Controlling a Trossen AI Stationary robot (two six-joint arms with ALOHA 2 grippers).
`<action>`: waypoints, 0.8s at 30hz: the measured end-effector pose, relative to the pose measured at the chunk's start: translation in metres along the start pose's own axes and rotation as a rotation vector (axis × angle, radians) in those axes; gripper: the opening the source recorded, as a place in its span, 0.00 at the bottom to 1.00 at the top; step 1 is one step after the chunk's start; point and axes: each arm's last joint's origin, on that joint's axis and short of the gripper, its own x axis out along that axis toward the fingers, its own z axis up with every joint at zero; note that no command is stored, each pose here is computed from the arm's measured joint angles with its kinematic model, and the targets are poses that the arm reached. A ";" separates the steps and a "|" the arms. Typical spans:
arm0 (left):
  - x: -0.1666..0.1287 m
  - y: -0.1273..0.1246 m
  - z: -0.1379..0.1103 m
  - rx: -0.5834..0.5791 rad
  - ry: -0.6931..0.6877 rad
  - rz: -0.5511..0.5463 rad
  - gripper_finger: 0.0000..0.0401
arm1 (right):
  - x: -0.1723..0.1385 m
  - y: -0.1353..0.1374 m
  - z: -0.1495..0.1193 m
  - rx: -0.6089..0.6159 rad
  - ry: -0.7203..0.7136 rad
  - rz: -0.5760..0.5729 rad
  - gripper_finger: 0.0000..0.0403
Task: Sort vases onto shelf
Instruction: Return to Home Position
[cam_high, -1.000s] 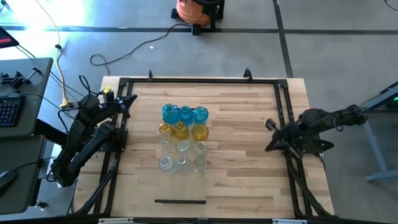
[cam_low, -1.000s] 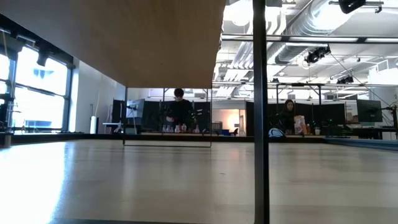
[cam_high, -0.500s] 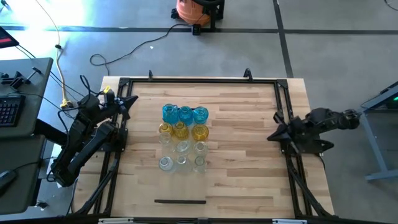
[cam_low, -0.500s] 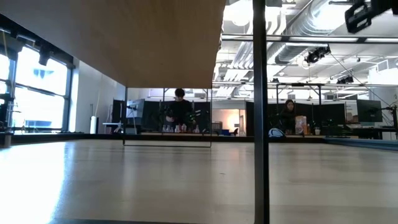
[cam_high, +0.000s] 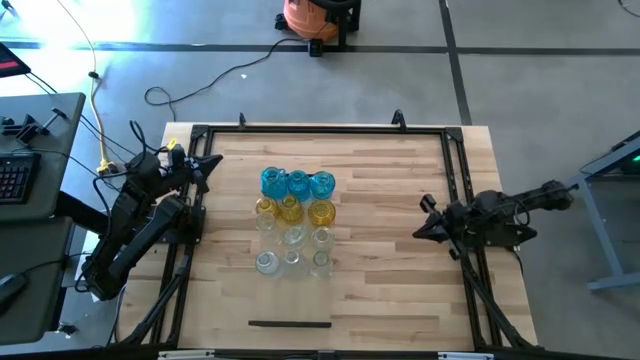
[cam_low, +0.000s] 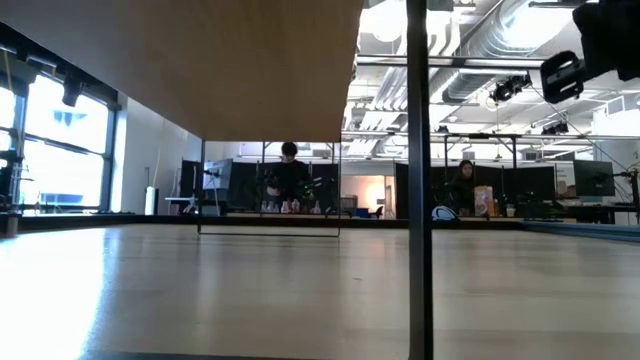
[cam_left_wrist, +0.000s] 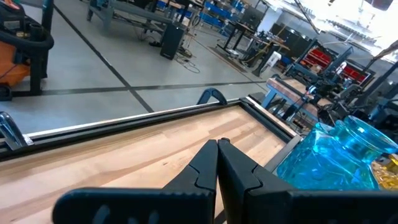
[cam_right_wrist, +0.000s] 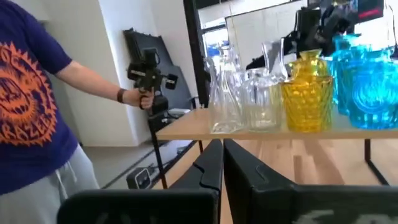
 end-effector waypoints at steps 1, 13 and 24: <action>0.000 0.000 0.000 0.000 0.001 0.001 0.00 | 0.000 0.000 0.000 -0.012 0.004 -0.003 0.00; 0.001 -0.002 0.001 0.073 -0.010 -0.052 0.00 | -0.001 -0.005 -0.013 -0.073 0.135 -0.112 0.00; 0.025 0.008 -0.022 0.033 -0.020 -0.196 0.00 | -0.001 -0.005 -0.013 -0.026 0.132 -0.121 0.00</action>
